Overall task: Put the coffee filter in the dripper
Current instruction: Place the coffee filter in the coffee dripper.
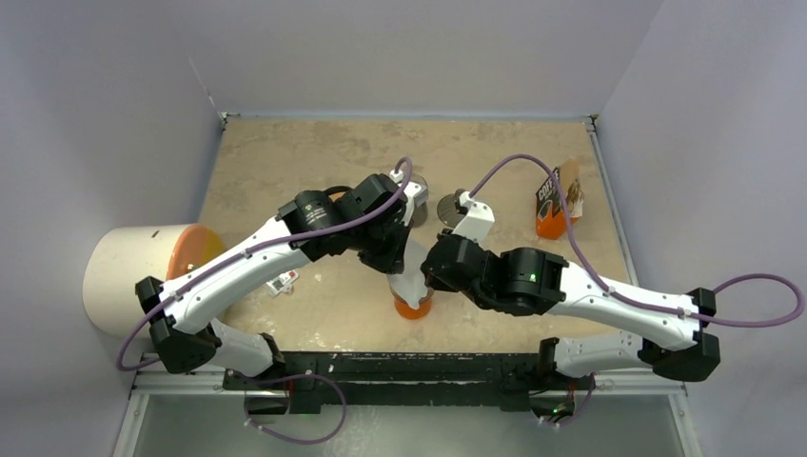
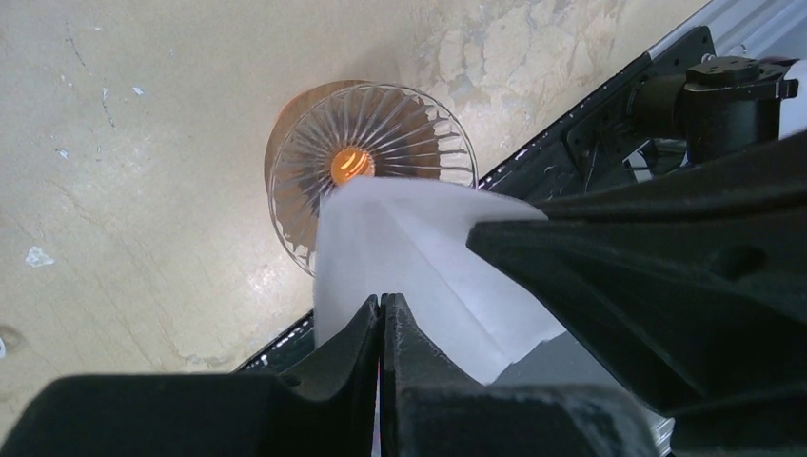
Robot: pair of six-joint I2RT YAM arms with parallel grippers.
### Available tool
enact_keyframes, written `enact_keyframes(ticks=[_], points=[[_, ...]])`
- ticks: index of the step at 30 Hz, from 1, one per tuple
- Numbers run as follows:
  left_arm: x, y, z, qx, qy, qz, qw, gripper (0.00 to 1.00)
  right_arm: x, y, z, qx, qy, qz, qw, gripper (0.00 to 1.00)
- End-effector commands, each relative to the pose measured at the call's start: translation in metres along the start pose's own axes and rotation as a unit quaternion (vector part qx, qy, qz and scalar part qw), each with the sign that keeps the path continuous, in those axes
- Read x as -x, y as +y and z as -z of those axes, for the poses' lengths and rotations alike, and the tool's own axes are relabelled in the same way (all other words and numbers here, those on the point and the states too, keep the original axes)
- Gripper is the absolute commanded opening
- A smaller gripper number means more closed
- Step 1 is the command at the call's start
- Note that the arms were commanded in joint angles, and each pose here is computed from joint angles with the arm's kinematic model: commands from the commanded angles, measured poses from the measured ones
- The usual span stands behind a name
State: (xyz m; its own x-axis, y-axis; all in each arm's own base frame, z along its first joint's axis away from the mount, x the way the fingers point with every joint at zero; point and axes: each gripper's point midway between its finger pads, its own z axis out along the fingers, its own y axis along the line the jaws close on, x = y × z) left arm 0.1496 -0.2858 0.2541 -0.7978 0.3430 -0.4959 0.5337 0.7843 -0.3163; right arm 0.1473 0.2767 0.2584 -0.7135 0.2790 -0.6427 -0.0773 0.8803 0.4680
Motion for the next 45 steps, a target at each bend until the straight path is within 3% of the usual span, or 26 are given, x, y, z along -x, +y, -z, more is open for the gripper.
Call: enact_keyframes(ticks=[1, 20, 45], points=[[0.008, -0.002, -0.002, 0.005, -0.012, -0.016, 1.0, 0.0, 0.004, 0.0, -0.002, 0.008, 0.004, -0.048, 0.999, 0.0], [0.019, 0.008, -0.032, 0.053, -0.02, 0.005, 0.998, 0.11, -0.002, -0.004, -0.015, 0.002, -0.002, -0.108, 0.994, 0.0], [-0.002, 0.014, -0.064, 0.094, 0.044, -0.006, 0.995, 0.11, 0.009, -0.029, -0.017, -0.036, -0.051, -0.143, 0.988, 0.0]])
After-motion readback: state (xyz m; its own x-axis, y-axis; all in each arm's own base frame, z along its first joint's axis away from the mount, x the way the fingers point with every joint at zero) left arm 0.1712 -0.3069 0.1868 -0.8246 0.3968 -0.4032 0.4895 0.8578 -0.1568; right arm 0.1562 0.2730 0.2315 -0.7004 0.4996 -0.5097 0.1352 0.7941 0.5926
